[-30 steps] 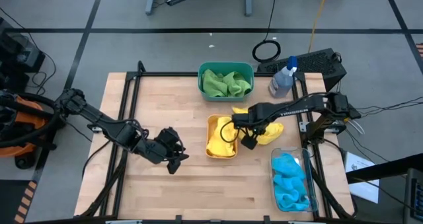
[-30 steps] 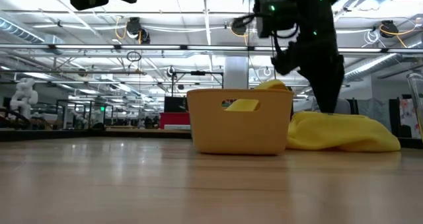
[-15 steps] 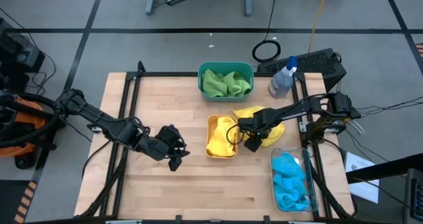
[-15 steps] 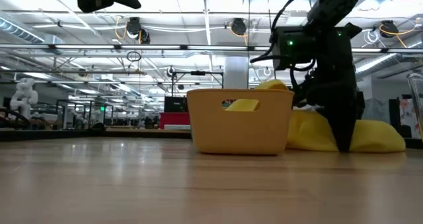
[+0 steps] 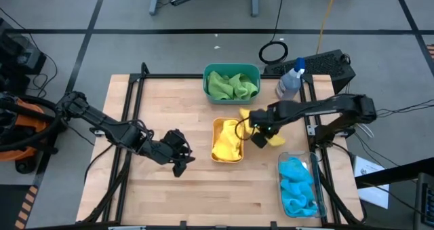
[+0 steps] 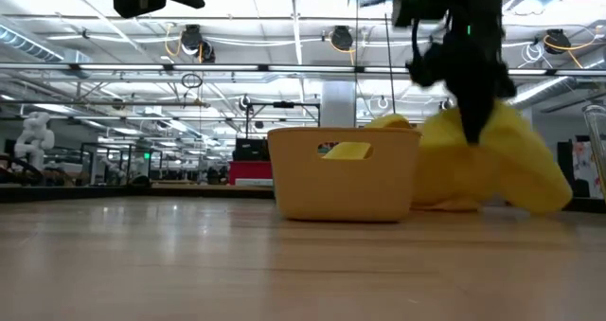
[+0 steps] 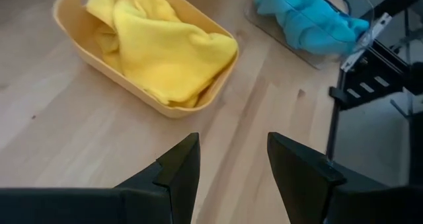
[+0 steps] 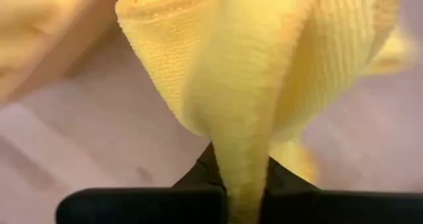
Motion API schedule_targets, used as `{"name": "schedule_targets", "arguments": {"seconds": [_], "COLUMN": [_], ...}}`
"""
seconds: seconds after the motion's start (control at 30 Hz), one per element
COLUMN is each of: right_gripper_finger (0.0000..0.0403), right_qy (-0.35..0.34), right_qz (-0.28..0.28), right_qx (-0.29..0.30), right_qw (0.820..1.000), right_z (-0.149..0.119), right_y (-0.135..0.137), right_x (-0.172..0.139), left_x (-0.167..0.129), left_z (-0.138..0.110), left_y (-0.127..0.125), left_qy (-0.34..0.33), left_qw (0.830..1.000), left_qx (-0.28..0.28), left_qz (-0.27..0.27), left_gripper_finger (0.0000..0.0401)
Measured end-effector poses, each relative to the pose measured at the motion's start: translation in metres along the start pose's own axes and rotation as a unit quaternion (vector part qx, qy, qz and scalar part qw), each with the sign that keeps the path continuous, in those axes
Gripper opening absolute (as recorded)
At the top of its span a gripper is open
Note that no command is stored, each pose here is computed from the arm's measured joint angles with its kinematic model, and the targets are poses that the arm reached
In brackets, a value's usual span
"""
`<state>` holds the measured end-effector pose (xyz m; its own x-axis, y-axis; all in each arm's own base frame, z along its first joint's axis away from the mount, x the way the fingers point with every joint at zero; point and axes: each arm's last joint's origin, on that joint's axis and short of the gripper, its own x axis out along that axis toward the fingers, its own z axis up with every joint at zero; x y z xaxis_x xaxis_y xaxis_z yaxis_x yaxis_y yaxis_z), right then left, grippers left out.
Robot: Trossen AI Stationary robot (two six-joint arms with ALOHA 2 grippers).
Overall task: Sort microfiber towel by color & place in baskets
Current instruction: Put the yellow microfiber towel into the yellow bin
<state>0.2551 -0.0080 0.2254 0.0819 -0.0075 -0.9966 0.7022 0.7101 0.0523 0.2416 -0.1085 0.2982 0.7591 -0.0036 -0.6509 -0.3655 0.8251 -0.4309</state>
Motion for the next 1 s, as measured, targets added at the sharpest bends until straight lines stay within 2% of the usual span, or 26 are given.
{"name": "schedule_targets", "arguments": {"seconds": [0.17,0.23,0.3,0.4,0.5,0.6,0.7,0.83,0.9,1.0], "right_gripper_finger": [0.0004,0.0003,0.0003,0.0003,0.0003,0.0003,0.0003,0.0003,0.0003,0.0003], "right_qy": [-0.082,-0.142,-0.212,-0.314,-0.399,-0.461,-0.510,-0.556,-0.573,-0.589], "right_qz": [0.027,0.068,0.129,0.224,0.308,0.370,0.418,0.455,0.466,0.477], "right_qx": [0.040,0.045,0.040,0.038,0.038,0.027,0.017,-0.001,-0.009,-0.021], "right_qw": [0.995,0.986,0.968,0.922,0.863,0.806,0.752,0.695,0.674,0.651], "right_z": [-0.006,-0.011,-0.015,-0.023,-0.030,-0.037,-0.039,-0.039,-0.037,-0.035], "right_y": [0.000,0.001,0.007,0.015,0.026,0.040,0.055,0.078,0.089,0.103], "right_x": [-0.076,-0.111,-0.144,-0.186,-0.219,-0.241,-0.255,-0.263,-0.263,-0.261], "left_x": [-0.001,-0.001,-0.002,-0.004,-0.011,-0.021,-0.040,-0.077,-0.100,-0.133], "left_z": [0.001,0.003,0.007,0.015,0.026,0.039,0.059,0.085,0.097,0.112], "left_y": [-0.006,-0.009,-0.014,-0.023,-0.033,-0.044,-0.056,-0.070,-0.079,-0.085], "left_qy": [-0.003,-0.012,-0.028,-0.063,-0.116,-0.189,-0.271,-0.373,-0.416,-0.474], "left_qw": [1.000,0.999,0.996,0.989,0.975,0.950,0.922,0.893,0.877,0.858], "left_qx": [-0.006,-0.013,-0.023,-0.041,-0.047,-0.044,-0.033,0.016,0.052,0.090], "left_qz": [-0.030,-0.050,-0.076,-0.124,-0.184,-0.244,-0.274,-0.252,-0.233,-0.177], "left_gripper_finger": [0.0183,0.0183,0.0183,0.0183,0.0183,0.0183,0.0183,0.0183,0.0183,0.0183]}}
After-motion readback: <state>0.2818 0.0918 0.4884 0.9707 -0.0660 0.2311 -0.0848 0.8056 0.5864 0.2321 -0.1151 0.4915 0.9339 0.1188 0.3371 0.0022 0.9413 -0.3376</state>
